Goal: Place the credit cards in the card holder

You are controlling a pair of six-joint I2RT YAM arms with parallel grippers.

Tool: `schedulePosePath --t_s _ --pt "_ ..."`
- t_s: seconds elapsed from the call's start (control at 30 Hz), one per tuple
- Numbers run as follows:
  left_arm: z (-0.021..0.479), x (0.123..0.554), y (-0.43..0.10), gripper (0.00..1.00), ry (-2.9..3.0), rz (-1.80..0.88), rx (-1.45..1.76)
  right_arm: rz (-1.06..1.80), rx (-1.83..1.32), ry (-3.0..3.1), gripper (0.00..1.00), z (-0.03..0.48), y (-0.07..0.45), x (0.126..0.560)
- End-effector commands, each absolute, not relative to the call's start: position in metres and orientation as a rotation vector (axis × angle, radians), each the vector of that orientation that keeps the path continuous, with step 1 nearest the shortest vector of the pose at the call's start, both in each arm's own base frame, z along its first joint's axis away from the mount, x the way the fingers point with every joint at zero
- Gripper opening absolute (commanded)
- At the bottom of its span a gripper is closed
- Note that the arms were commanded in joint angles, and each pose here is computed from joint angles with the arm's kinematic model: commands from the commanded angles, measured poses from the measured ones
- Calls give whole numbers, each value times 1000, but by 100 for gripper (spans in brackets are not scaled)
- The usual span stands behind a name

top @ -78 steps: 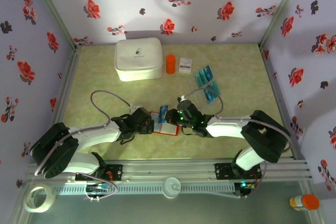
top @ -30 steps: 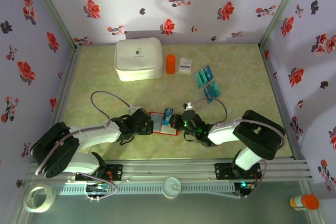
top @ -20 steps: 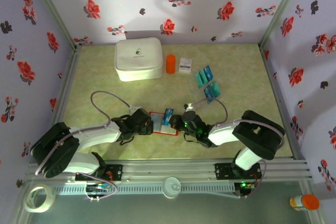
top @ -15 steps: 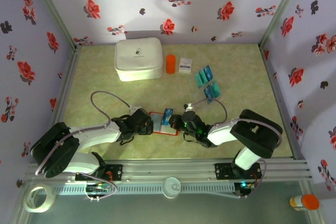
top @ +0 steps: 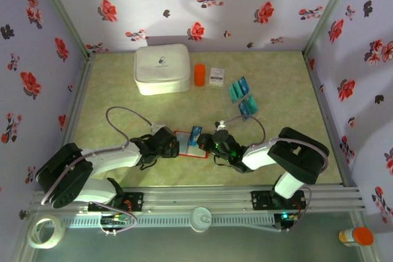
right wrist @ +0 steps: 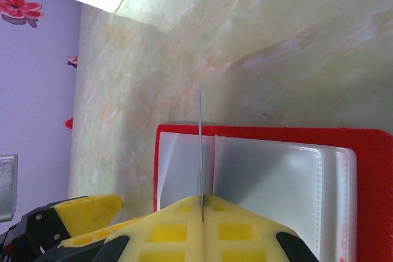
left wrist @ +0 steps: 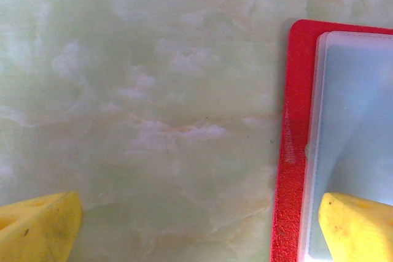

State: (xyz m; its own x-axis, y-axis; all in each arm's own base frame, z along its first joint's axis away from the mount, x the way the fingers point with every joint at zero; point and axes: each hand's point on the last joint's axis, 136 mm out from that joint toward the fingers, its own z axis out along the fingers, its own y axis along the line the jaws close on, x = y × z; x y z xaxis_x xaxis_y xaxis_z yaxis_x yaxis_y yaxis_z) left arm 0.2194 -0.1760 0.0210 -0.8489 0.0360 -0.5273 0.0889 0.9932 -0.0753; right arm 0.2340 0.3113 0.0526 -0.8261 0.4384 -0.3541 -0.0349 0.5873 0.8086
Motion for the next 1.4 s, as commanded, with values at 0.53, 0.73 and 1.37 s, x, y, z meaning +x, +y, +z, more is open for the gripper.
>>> schedulePosePath --t_s 0.53,0.73,1.37 --pt "27 216 -169 100 2572 -118 60 1230 327 2289 0 49 316 226" --pt "46 223 -177 100 2535 -157 71 1231 344 2293 0 43 315 225" --pt "30 230 -181 100 2567 -81 115 1216 351 2322 0 31 311 219"
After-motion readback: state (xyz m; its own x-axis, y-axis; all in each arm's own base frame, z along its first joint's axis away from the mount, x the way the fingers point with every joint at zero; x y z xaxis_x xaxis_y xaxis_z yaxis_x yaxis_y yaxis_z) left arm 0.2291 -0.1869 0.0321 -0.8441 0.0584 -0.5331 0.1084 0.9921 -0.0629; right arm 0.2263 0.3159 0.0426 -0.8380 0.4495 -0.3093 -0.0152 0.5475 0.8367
